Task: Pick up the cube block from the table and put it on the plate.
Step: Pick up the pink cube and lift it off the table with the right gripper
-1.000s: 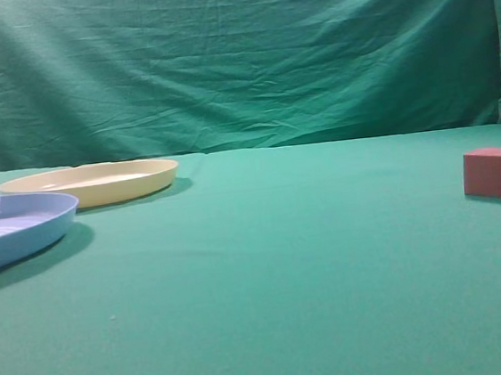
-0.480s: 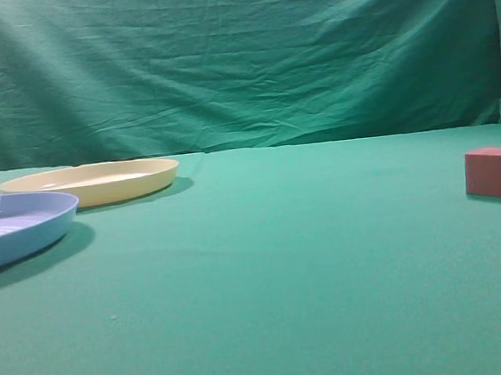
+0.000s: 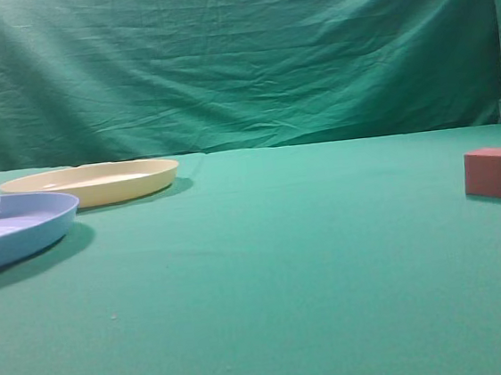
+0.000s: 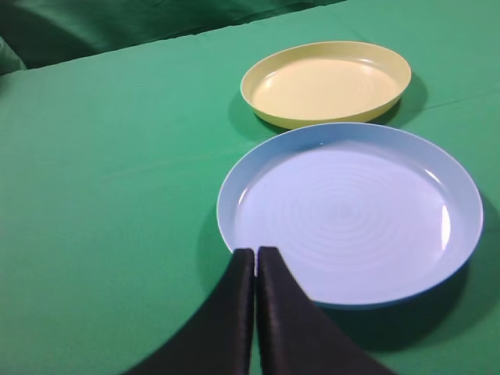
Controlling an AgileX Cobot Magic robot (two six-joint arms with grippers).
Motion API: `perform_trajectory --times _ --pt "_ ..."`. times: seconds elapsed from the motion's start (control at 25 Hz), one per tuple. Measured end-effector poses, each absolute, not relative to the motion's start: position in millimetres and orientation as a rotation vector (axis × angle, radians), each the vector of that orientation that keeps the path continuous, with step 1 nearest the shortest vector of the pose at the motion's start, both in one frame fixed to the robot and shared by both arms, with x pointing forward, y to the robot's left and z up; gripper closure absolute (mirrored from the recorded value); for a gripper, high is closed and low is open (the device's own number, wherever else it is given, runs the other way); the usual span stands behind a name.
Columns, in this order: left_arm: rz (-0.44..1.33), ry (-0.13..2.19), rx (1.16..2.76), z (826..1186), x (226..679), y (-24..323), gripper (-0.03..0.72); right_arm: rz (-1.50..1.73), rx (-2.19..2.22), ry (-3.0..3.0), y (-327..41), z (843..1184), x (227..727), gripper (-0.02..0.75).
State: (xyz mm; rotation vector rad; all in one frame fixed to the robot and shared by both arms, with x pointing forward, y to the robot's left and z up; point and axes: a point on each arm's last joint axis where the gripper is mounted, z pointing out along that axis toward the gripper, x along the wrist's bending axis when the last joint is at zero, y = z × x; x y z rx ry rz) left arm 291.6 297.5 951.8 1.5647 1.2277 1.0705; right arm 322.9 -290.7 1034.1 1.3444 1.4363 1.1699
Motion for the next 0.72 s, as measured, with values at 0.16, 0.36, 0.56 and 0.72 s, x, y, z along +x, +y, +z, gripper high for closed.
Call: perform_trajectory --times 0.16,0.36,0.56,0.72 --pt "1.071 1.228 1.565 952 292 297 0.688 1.111 1.337 1.627 -281 1038 341 0.738" --pt "1.071 1.228 1.565 952 292 297 0.688 1.052 1.279 1.892 -261 1043 363 0.738" --pt "1.071 1.228 1.565 952 292 297 0.688 0.907 1.305 2.112 -244 1037 400 0.738" --pt "1.071 1.228 1.565 952 292 297 0.688 0.797 1.373 2.225 -233 1029 436 0.535"
